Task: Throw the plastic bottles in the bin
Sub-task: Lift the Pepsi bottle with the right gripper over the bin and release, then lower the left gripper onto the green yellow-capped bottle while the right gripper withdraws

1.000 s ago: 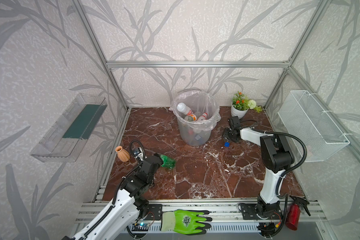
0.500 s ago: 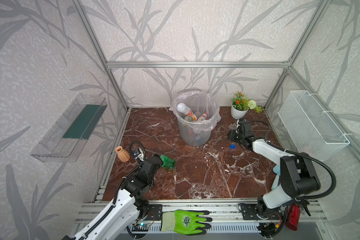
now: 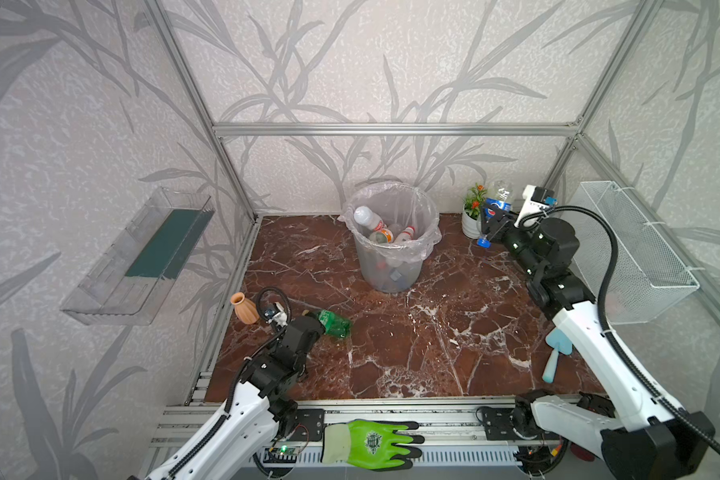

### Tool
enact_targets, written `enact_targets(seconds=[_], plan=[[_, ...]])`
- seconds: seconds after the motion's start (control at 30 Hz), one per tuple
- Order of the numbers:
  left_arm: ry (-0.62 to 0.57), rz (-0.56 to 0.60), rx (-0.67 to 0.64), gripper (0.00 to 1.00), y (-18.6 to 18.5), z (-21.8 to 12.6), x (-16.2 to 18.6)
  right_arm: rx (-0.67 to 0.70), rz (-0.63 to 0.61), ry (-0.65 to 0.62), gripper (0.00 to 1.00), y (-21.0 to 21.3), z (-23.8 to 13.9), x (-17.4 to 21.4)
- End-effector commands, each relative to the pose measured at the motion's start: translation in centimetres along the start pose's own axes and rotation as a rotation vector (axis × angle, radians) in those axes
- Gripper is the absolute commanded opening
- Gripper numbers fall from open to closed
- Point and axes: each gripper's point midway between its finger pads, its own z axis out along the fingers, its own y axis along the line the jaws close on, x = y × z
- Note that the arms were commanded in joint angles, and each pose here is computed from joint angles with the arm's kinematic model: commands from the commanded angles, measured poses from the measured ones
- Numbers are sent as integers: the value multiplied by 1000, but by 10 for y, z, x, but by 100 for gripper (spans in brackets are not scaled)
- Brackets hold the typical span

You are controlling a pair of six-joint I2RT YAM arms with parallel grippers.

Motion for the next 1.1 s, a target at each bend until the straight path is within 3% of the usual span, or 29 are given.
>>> enact_targets(seconds=[0.0,0.07,0.13,0.2,0.33,0.67,0.87,1.07], plan=[[21,-11,-15,99,5,0,4,-150,-43,191,57,56,42,43],[31,-8,-10,99,4,0,6,-142,-101,306,67,74,65,57],[43,-3,-12,99,5,-1,8,-97,-90,335,76,69,77,58],[47,-1,-15,99,6,-2,8,-45,-84,304,88,58,79,50],[54,21,5,99,3,-4,8,-2,-87,251,95,45,64,40],[194,-94,115,99,-15,-6,35,106,-106,168,96,-6,0,35],[266,-171,123,99,-19,1,54,245,-47,186,97,-76,-43,75],[250,-211,129,99,-20,13,59,370,35,218,97,-134,-85,132]])
